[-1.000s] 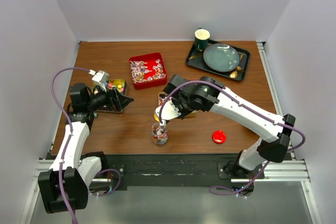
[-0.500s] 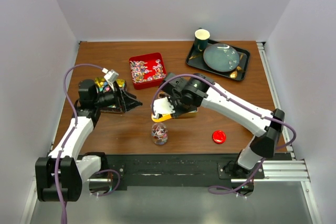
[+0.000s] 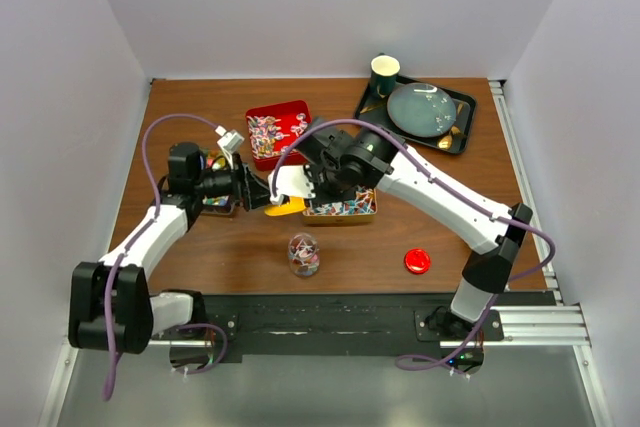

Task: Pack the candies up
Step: Scoop the fake candies from the storage box.

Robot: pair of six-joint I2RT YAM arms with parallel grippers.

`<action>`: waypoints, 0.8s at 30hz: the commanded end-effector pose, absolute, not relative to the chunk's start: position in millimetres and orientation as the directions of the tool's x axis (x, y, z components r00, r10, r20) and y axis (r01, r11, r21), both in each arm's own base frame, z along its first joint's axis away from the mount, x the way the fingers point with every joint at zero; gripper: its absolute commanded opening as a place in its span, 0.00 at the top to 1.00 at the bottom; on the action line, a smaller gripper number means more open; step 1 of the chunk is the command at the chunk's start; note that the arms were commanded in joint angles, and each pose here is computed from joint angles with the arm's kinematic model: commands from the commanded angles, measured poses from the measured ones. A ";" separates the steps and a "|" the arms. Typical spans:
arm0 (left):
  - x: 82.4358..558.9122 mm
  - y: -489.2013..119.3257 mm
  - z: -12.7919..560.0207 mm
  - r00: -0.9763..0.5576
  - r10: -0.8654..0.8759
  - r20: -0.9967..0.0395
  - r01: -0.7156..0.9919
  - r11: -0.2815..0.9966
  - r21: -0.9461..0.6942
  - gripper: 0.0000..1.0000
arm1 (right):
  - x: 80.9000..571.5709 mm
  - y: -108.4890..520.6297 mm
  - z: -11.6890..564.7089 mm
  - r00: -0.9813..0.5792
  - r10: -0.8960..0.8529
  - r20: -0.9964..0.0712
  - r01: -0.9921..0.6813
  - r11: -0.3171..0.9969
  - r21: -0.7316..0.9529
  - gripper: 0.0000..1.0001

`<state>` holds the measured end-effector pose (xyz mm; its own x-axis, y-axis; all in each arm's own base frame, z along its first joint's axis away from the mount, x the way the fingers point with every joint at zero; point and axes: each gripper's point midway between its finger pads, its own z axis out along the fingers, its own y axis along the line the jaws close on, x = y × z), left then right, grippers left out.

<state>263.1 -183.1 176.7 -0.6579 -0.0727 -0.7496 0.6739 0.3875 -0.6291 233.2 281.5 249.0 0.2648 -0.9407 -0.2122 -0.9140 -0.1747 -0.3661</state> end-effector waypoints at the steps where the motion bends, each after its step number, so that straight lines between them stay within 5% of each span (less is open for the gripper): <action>1: 279.0 -188.8 188.1 -0.594 -0.054 -0.802 0.733 0.375 -0.568 0.13 | 228.9 304.0 283.2 0.263 -0.885 -0.384 -0.920 -0.109 -0.378 1.00; 9: 309.6 -186.3 173.4 -0.586 -0.062 -0.808 0.708 0.445 -0.548 0.10 | 248.2 277.9 286.6 0.171 -0.894 -0.413 -0.944 -0.029 -0.327 1.00; 17: 311.7 -156.4 127.1 -0.554 -0.095 -0.827 0.565 0.687 -0.458 0.07 | 280.7 201.1 250.9 0.155 -0.967 -0.202 -0.952 -0.092 -0.293 1.00; 24: 295.3 -158.1 93.8 -0.594 -0.141 -0.792 0.477 0.731 -0.488 0.08 | 295.2 154.3 230.4 0.172 -0.984 -0.035 -0.964 -0.161 -0.213 1.00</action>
